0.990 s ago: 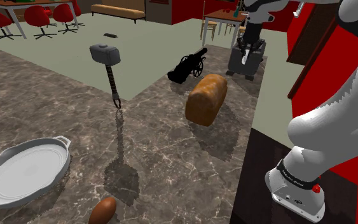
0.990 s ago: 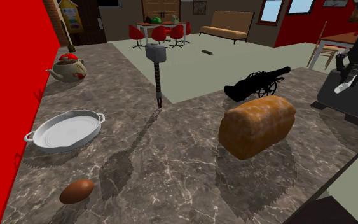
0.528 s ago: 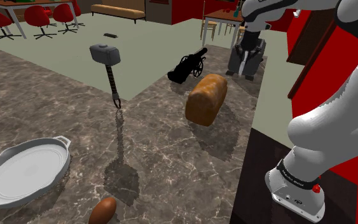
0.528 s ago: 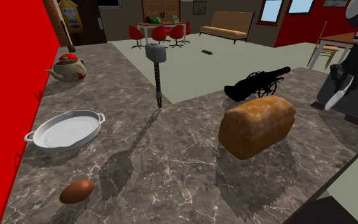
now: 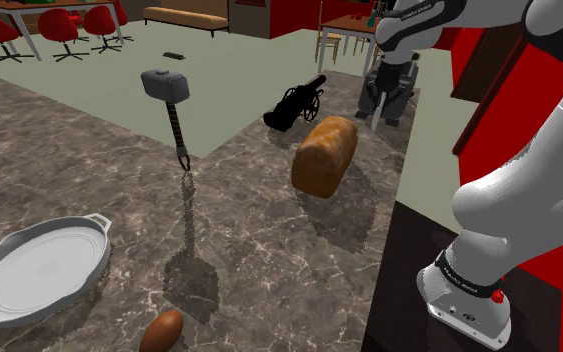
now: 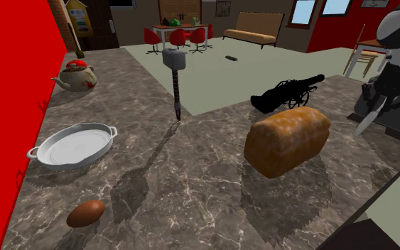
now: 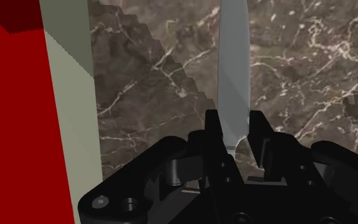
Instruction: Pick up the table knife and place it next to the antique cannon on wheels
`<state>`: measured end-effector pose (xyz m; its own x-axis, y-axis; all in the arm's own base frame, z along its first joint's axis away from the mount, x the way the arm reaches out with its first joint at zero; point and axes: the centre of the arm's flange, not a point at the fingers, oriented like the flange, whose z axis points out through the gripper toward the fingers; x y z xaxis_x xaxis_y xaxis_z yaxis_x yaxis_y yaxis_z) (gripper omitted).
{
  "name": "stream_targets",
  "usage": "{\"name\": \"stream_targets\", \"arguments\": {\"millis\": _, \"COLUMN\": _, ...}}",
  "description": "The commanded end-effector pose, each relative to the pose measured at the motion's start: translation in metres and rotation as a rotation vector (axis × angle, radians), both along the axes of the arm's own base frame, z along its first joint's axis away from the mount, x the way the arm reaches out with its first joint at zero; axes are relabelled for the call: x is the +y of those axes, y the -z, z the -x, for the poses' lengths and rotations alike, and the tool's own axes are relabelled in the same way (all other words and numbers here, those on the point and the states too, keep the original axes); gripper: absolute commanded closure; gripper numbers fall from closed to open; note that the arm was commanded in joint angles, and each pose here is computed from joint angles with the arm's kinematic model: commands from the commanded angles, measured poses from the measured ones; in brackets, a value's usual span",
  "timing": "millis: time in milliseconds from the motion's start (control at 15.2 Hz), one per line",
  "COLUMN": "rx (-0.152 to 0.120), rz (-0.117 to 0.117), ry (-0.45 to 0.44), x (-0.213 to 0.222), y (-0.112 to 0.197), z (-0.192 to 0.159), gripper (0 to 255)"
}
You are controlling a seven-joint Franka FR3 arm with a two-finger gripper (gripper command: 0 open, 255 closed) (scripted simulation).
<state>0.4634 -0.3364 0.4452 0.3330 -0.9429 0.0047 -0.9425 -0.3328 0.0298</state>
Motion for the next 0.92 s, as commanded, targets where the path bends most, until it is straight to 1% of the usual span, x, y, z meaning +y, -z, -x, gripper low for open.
{"name": "stream_targets", "arguments": {"millis": 0, "rx": 0.0, "rz": 0.0, "ry": 0.0, "x": -0.001, "y": 0.011, "z": 0.001, "gripper": 255}}
{"name": "stream_targets", "arguments": {"millis": 858, "rx": 0.0, "rz": 0.0, "ry": 0.0, "x": -0.001, "y": 0.08, "z": 0.001, "gripper": 255}}
